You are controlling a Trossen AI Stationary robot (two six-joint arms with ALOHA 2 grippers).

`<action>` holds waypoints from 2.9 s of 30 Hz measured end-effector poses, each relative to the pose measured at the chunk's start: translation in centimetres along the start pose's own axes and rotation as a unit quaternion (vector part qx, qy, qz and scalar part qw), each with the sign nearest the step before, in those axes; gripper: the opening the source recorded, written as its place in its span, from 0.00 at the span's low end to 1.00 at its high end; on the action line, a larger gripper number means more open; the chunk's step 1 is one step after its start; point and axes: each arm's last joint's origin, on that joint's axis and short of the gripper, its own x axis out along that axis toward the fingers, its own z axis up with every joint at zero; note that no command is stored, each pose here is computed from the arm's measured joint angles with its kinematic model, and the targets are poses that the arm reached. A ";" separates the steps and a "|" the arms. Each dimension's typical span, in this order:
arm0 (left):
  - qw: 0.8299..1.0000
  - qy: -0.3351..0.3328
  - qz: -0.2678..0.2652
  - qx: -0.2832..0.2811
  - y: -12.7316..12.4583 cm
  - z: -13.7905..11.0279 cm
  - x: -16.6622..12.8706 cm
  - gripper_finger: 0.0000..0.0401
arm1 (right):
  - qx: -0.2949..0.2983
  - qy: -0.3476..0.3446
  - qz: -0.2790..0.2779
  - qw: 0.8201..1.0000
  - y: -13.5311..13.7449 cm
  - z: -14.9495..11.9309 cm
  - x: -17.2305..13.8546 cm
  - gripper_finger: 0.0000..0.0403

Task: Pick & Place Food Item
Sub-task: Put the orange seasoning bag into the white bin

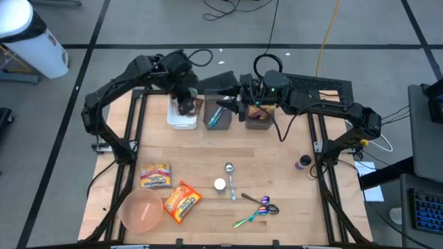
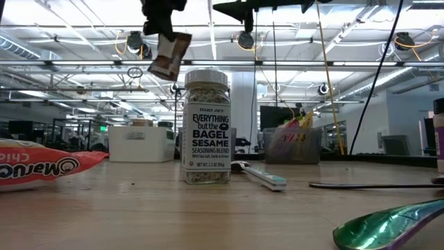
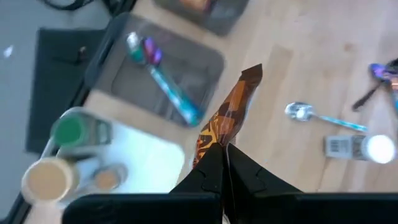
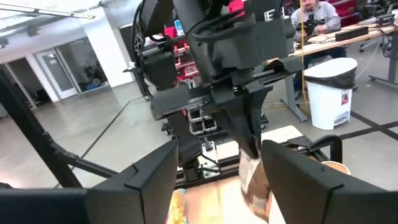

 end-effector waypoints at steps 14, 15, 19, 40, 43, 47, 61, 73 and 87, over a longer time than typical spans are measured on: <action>0.992 -0.043 0.072 -0.089 3.8 -3.4 -0.7 0.00 | 0.013 0.015 -0.026 0.999 -1.1 -1.2 -1.8 0.56; 0.991 -0.048 0.072 -0.099 3.8 -4.1 -0.6 0.00 | 0.012 0.013 -0.028 0.999 -1.0 -1.3 -2.1 0.56; 0.984 -0.069 0.079 -0.145 4.1 -6.6 0.4 0.00 | 0.012 0.004 -0.062 0.998 -1.2 -1.9 -2.8 0.56; 0.923 -0.132 0.184 -0.309 4.1 -13.4 6.7 0.00 | 0.127 -0.034 -0.051 0.990 -2.4 -7.5 -3.8 0.54; 0.907 -0.129 0.194 -0.351 4.1 -13.7 6.8 0.00 | 0.126 -0.035 -0.051 0.990 -2.4 -7.5 -3.9 0.54; 0.891 -0.112 0.225 -0.378 4.2 -14.3 6.8 0.00 | 0.125 -0.034 -0.051 0.990 -2.4 -7.5 -3.9 0.53; 0.863 -0.094 0.262 -0.421 3.8 -13.6 9.5 0.00 | 0.121 -0.034 -0.052 0.991 -2.4 -7.5 -3.9 0.52; 0.867 -0.078 0.266 -0.414 2.8 -12.8 12.4 0.00 | 0.125 -0.034 -0.051 0.990 -2.4 -7.5 -3.8 0.52; 0.854 -0.062 0.303 -0.419 2.2 -13.5 12.4 0.00 | 0.128 -0.029 -0.050 0.990 -2.3 -7.6 -3.8 0.52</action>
